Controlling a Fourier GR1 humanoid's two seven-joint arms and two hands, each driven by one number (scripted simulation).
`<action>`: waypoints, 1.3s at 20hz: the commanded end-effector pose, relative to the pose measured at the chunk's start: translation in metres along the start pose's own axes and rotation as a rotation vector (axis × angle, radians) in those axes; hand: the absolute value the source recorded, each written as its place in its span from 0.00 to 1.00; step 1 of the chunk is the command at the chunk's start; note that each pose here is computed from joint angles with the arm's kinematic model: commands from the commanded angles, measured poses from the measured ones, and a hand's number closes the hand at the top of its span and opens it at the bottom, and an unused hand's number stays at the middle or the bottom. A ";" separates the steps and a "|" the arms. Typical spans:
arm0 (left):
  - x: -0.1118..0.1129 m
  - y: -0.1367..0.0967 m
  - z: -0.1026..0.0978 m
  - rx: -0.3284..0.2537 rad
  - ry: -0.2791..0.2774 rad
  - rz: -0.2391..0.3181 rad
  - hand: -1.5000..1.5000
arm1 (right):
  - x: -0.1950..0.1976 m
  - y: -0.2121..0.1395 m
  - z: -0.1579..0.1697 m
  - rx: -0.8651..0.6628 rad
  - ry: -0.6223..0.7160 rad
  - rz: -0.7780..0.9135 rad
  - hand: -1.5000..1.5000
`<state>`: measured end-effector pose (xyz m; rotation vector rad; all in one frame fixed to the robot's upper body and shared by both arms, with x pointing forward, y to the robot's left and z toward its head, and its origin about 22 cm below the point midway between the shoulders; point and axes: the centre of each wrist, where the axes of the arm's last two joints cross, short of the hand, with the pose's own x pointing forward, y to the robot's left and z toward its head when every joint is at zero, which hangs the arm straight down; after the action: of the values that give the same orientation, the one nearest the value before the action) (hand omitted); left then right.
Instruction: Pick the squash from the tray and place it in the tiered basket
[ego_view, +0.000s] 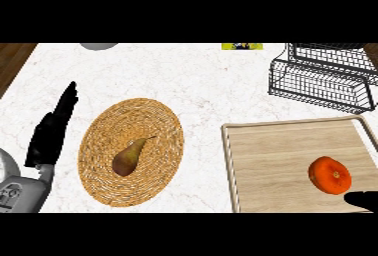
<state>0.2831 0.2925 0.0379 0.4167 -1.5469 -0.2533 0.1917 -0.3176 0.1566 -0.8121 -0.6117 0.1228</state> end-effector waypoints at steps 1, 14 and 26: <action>0.000 0.000 -0.003 0.006 0.003 -0.009 0.50 | 0.013 -0.005 0.009 -0.022 0.176 -0.012 0.00; 0.005 -0.013 -0.009 -0.008 -0.013 0.003 0.50 | 0.016 0.017 -0.007 0.029 0.232 -0.060 0.00; -0.005 0.007 -0.005 -0.012 -0.008 0.005 0.50 | 0.020 0.050 -0.027 0.050 0.265 -0.037 0.00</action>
<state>0.2873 0.2871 0.0366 0.4097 -1.5506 -0.2607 0.2153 -0.3021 0.1165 -0.7691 -0.5391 0.1032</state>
